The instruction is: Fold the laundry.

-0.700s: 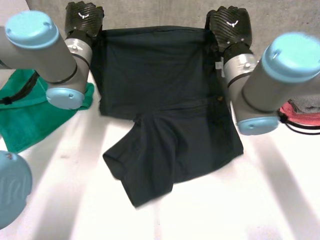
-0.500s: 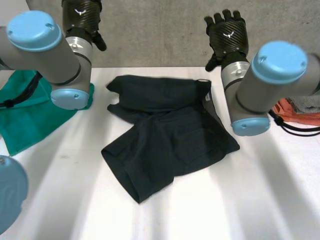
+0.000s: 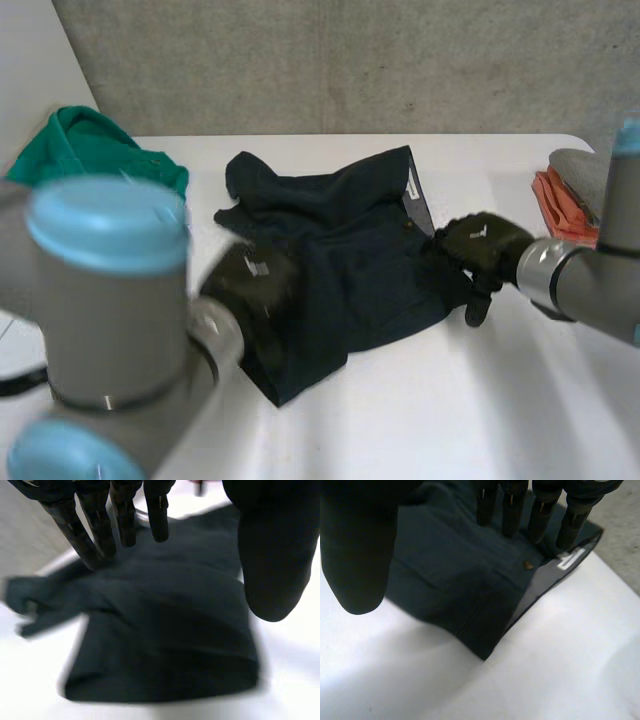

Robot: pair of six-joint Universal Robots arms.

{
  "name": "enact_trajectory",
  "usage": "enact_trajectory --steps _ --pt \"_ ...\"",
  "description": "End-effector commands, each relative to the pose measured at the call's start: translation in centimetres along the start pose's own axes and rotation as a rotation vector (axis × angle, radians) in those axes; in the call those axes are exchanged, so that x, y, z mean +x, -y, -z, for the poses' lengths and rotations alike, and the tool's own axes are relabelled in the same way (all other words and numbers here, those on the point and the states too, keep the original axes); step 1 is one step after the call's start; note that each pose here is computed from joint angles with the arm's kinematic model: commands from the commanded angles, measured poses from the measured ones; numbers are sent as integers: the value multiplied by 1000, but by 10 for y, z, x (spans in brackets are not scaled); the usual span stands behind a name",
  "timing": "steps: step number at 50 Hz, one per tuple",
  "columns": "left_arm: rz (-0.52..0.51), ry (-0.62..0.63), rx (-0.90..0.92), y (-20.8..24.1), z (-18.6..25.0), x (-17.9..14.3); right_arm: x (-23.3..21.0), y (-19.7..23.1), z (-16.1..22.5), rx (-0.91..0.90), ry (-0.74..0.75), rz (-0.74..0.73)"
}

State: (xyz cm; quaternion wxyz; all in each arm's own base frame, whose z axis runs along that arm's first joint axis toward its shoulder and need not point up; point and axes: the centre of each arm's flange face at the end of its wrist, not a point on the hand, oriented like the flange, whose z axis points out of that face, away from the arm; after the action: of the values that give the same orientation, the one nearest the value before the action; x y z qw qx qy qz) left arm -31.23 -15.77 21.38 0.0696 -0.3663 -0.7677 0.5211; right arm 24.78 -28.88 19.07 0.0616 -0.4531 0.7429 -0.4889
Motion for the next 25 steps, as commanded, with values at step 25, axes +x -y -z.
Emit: enact_trajectory --steps 25 --pt "-114 221 -12 -53 -73 24 -1 -43 -47 112 -91 -14"
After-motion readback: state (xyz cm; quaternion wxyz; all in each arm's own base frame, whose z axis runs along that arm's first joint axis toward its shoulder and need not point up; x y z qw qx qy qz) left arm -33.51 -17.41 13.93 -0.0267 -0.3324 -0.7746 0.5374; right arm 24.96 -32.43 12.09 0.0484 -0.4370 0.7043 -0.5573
